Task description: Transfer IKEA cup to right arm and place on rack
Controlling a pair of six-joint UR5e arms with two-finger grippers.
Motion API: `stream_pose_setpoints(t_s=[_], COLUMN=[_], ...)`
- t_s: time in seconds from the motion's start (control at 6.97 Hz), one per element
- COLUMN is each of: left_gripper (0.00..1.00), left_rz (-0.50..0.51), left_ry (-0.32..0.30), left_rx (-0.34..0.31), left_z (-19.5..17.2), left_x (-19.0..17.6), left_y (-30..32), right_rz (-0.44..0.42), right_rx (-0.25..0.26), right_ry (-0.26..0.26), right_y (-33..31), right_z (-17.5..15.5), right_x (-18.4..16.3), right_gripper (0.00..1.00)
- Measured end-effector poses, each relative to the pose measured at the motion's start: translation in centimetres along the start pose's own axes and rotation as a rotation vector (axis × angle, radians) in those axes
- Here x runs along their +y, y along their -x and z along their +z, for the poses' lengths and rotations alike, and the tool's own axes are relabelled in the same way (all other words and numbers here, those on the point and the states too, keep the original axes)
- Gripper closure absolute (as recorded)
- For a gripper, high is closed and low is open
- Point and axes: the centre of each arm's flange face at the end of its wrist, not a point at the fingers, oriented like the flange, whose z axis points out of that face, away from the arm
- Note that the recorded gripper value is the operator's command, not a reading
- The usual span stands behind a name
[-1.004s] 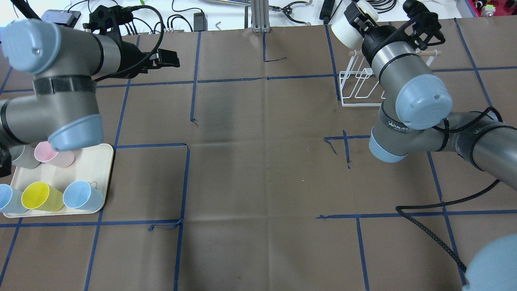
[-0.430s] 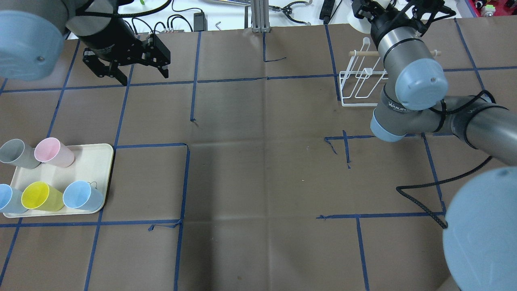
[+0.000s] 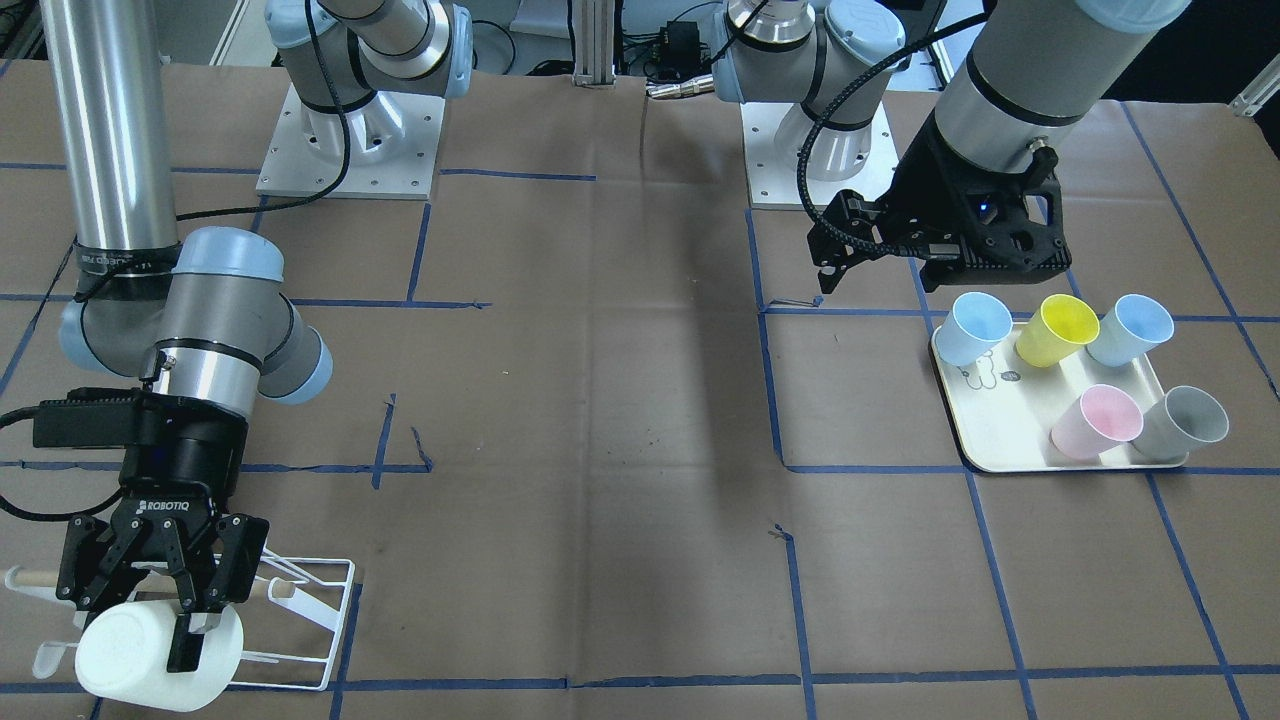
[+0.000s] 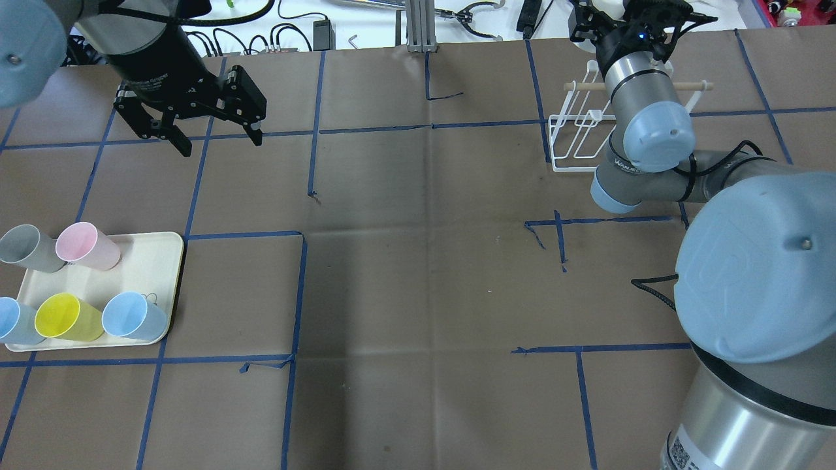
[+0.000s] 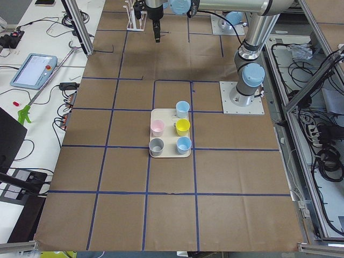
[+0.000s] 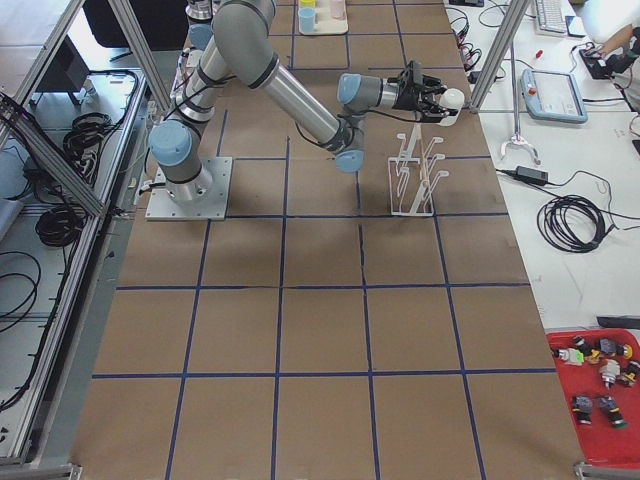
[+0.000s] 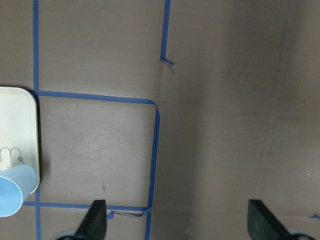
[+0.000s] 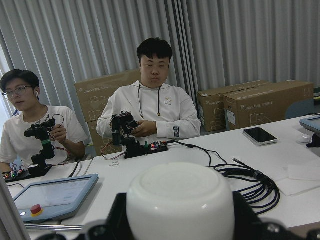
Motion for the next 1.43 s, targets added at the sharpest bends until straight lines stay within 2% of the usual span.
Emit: stream_pose_setpoints(t_s=[0.29, 0.57, 0.72, 0.86, 1.0, 1.43], left_gripper=[0.01, 0.01, 0.01, 0.01, 0.01, 0.01], left_rz=[0.066, 0.091, 0.094, 0.102, 0.110, 0.121], left_ry=[0.019, 0.050, 0.053, 0.045, 0.035, 0.015], left_rx=[-0.054, -0.043, -0.034, -0.031, -0.029, -0.027], left_z=[0.6, 2.1, 3.3, 4.9, 6.8, 11.7], left_x=[0.0, 2.0, 3.9, 5.8, 7.6, 10.3], left_y=[3.1, 10.3, 13.6, 16.4, 18.6, 22.1], right_rz=[0.000, 0.001, 0.002, 0.005, 0.007, -0.004], right_rx=[0.017, 0.020, 0.019, 0.020, 0.020, 0.017], right_ry=[0.029, 0.045, 0.051, 0.068, 0.081, 0.087], right_y=[-1.2, -1.4, -1.3, -1.3, -1.2, -1.3], right_z=[0.8, 1.0, 0.6, 0.0, -0.3, -0.2], right_x=[1.9, 3.2, 3.6, 4.3, 4.7, 4.6], right_gripper=[0.94, 0.93, 0.90, 0.36, 0.00, 0.00])
